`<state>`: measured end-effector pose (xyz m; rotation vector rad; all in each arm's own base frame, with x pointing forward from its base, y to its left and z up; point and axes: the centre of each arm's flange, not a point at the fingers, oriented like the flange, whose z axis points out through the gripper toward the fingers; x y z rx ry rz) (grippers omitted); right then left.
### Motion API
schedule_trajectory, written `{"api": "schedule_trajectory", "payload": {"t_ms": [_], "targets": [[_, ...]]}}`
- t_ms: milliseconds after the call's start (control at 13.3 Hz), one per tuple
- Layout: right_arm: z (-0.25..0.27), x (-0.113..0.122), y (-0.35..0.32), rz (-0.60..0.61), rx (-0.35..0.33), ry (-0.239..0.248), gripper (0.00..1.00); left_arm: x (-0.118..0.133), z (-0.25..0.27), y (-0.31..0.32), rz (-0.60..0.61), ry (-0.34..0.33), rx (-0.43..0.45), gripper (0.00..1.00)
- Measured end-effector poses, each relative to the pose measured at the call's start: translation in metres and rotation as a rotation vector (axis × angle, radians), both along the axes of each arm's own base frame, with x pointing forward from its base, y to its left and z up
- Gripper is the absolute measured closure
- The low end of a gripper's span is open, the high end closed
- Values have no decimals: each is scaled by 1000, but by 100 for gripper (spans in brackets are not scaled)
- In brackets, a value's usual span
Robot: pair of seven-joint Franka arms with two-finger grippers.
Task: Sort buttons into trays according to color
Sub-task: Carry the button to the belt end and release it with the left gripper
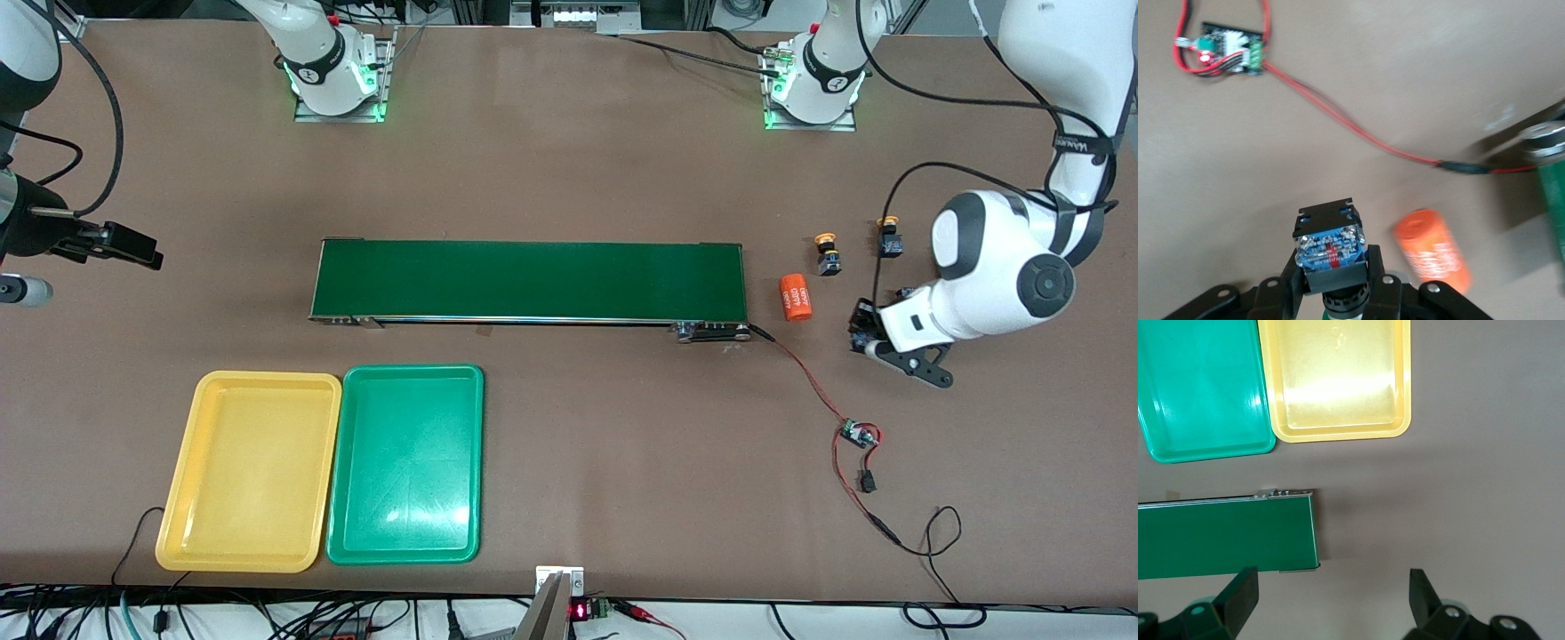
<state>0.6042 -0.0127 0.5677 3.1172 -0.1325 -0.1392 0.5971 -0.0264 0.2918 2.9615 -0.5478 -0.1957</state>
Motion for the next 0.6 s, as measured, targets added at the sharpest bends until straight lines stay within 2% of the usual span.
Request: {"api": "schedule_trajectory", "payload": {"t_ms": [150, 450, 599], "targets": [[0, 0, 0, 0, 0, 0, 0, -10, 15, -50, 41, 27, 15, 59], [0, 0, 0, 0, 0, 0, 0, -42, 11, -160, 172, 79, 73, 59], [0, 0, 0, -1, 0, 0, 0, -53, 6, -190, 190, 97, 73, 59]]}}
